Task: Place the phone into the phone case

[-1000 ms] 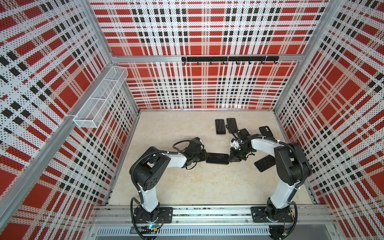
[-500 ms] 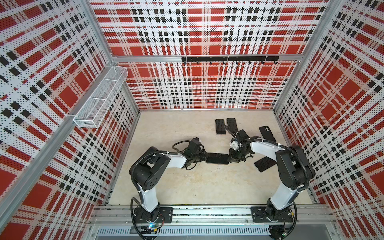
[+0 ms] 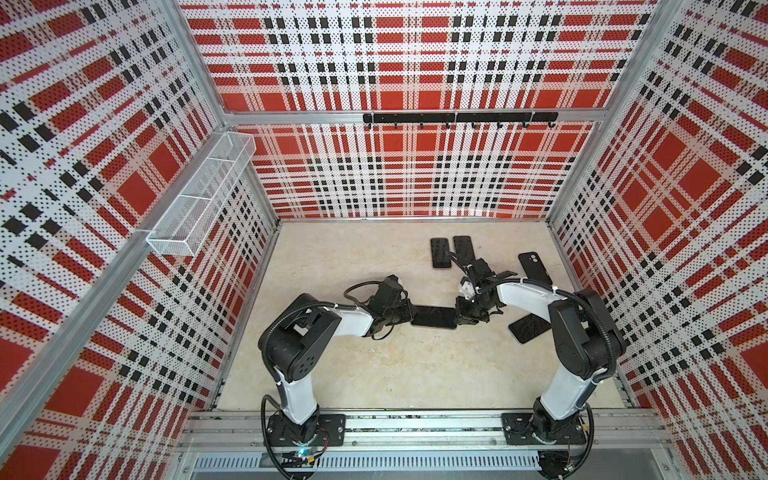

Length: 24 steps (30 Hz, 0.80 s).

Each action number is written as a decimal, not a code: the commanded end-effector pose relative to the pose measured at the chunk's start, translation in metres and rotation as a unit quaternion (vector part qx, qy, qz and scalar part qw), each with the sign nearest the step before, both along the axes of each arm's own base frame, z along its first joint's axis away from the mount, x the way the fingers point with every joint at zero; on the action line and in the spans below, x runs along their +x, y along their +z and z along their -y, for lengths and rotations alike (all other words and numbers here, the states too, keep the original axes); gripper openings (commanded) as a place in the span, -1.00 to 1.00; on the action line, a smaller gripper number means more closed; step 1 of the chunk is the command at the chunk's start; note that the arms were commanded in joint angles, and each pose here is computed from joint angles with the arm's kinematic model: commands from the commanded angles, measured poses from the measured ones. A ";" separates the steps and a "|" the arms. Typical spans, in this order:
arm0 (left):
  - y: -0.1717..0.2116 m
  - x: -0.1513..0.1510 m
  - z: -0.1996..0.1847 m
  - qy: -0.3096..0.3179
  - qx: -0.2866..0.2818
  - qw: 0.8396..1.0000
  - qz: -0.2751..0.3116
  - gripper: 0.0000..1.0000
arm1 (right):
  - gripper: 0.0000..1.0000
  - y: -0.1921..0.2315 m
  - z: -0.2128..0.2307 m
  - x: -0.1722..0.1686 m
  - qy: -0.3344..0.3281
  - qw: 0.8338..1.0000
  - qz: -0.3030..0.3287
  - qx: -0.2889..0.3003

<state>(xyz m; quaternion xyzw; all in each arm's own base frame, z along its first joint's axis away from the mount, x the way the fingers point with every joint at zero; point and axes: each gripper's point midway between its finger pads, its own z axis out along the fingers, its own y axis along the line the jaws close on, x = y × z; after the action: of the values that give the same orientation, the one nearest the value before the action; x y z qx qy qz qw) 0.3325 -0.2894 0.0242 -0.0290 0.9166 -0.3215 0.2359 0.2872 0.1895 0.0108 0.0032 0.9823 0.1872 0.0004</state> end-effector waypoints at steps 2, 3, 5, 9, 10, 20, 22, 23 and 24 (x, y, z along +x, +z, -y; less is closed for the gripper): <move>-0.024 -0.036 0.002 -0.033 0.019 0.998 -0.053 -0.51 | -0.87 -0.152 0.040 -0.147 0.094 0.960 -0.208 -0.161; -0.024 -0.036 0.002 -0.034 0.019 0.998 -0.053 -0.51 | -0.87 -0.154 0.040 -0.147 0.095 0.960 -0.208 -0.163; -0.024 -0.037 0.002 -0.034 0.020 0.998 -0.053 -0.51 | -0.87 -0.159 0.043 -0.149 0.095 0.958 -0.212 -0.170; -0.024 -0.038 0.000 -0.034 0.030 0.998 -0.051 -0.52 | -0.87 -0.167 0.044 -0.154 0.104 0.952 -0.219 -0.186; -0.024 -0.038 -0.001 -0.034 0.031 0.998 -0.051 -0.52 | -0.87 -0.170 0.043 -0.156 0.106 0.951 -0.223 -0.188; -0.019 -0.038 0.000 -0.037 0.032 0.998 -0.047 -0.53 | -0.91 -0.180 0.034 -0.159 0.104 0.954 -0.219 -0.176; -0.016 -0.036 0.000 -0.039 0.036 0.998 -0.043 -0.53 | -0.90 -0.160 0.024 -0.138 0.099 0.965 -0.185 -0.160; -0.013 -0.035 0.000 -0.039 0.037 0.998 -0.041 -0.53 | -0.89 -0.146 0.017 -0.125 0.092 0.971 -0.166 -0.148; -0.011 -0.033 -0.001 -0.039 0.040 0.998 -0.038 -0.53 | -0.86 -0.128 0.012 -0.107 0.084 0.977 -0.138 -0.137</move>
<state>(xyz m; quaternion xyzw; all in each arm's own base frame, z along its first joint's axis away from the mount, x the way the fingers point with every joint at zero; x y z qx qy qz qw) 0.3269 -0.2848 0.0238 -0.0258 0.9220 -0.3045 0.2377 0.2874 0.1953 0.0110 -0.0065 0.9923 0.1235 0.0111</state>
